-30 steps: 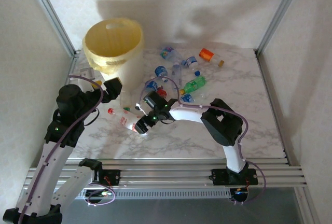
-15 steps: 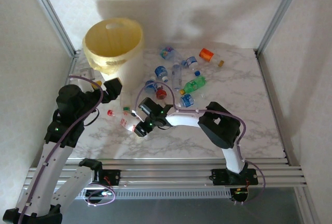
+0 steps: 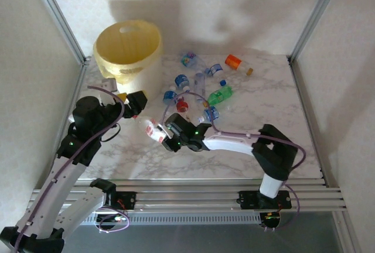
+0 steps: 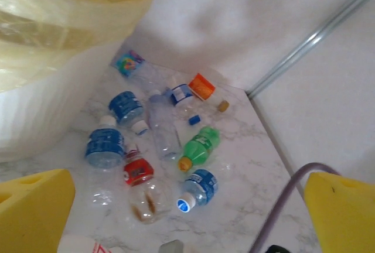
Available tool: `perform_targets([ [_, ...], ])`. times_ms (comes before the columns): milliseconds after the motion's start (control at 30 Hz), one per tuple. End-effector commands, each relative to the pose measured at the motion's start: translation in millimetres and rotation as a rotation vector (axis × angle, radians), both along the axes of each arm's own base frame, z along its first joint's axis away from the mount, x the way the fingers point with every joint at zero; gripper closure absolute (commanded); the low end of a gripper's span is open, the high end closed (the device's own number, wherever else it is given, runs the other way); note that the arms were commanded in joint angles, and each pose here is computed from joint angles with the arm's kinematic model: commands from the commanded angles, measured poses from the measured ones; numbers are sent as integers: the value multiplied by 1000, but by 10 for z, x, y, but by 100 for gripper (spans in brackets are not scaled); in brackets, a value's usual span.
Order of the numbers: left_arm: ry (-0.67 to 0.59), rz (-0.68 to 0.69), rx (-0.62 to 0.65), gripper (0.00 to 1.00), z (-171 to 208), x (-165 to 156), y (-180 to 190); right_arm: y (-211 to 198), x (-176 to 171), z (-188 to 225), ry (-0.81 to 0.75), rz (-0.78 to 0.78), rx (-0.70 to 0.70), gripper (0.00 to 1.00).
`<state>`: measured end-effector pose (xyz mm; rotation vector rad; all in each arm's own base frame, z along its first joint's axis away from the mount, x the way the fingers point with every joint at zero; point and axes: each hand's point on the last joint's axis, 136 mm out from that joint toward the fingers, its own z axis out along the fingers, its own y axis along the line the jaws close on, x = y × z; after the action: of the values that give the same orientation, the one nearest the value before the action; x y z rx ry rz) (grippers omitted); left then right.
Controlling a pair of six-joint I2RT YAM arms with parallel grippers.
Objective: Throw the plastic bottles in the bin
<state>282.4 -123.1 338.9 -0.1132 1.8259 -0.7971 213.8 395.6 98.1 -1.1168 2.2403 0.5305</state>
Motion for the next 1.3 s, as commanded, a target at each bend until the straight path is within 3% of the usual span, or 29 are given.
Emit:
perform_targets([
  [0,-50,-34,-35,0,119,5,-149,-191,154,327,-87,-91,42,80],
  [333,-53,-233,-61,0,-80,-65,-771,-732,338,700,-113,-242,92,81],
  [567,-72,-385,-205,0,-167,-237,-1011,-1005,338,1053,-129,-303,208,81],
  [900,-100,-530,-346,0,-364,-443,-1200,-946,198,1424,-105,-242,358,80],
  [1267,-31,-526,-342,3,-607,-220,-1342,-822,-62,1525,-30,-119,461,79],
])
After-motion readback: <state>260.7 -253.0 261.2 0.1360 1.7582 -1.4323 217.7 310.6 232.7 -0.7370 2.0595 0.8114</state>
